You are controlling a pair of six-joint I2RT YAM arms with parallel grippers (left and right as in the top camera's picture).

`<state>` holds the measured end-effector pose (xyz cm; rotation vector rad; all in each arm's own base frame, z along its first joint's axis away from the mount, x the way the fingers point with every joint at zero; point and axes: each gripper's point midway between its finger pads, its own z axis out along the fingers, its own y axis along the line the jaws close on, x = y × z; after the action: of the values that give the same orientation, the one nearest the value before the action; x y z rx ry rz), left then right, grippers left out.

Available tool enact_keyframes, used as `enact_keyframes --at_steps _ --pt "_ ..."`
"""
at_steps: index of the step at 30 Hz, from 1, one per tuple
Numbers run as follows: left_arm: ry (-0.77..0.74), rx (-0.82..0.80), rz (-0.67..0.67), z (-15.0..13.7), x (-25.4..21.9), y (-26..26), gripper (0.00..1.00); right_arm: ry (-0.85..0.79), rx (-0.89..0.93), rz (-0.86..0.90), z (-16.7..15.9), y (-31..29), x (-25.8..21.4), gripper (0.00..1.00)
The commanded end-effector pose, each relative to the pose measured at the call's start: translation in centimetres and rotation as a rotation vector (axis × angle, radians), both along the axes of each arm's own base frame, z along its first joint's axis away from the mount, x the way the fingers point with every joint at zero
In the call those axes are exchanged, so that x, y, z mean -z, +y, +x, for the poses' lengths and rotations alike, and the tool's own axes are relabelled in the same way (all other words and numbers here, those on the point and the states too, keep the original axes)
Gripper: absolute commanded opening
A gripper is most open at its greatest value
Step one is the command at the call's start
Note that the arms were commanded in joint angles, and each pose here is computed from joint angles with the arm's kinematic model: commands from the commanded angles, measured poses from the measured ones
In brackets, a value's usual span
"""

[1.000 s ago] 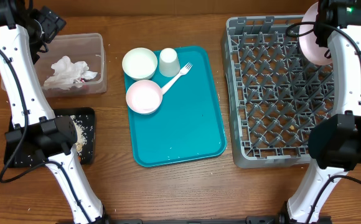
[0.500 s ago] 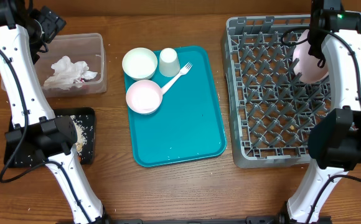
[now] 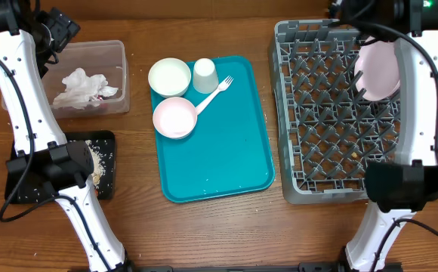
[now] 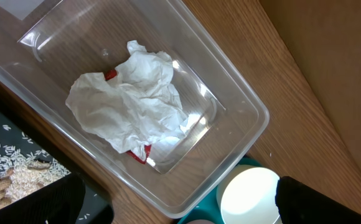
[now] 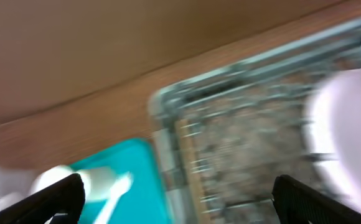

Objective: Sort waste into correct bins and load items into the dishwasher rack
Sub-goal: 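Stand the plate upright in the rack's back right and release, then move the right gripper to the pink bowl and grasp its rim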

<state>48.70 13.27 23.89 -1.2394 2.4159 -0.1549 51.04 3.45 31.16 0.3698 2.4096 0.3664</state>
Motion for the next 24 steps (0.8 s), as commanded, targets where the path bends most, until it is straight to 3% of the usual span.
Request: enact_keyframes --at_steps 1,6,8,14,19,24 --pt "0.003 -0.001 0.004 0.0 0.0 -0.2 1.00 0.027 -0.206 0.224 -1.3 8.8 -0.7 1.00" --pt "0.003 -0.001 0.003 0.0 0.0 -0.2 1.00 0.057 -0.341 0.239 -1.0 16.8 2.1 1.00" --pt "0.003 -0.001 0.003 0.0 0.0 -0.2 1.00 0.163 -0.351 0.259 -1.5 21.2 6.2 1.00" --pt "0.003 -0.001 0.003 0.0 0.0 -0.2 1.00 0.404 -0.419 0.186 -5.5 26.9 14.5 0.99" --pt "0.003 -0.001 0.003 0.0 0.0 -0.2 1.00 0.513 -0.506 0.122 -9.1 30.3 18.3 0.84" --pt "0.003 -0.001 0.003 0.0 0.0 -0.3 1.00 0.568 -0.476 -0.039 -11.3 30.6 21.1 0.65"
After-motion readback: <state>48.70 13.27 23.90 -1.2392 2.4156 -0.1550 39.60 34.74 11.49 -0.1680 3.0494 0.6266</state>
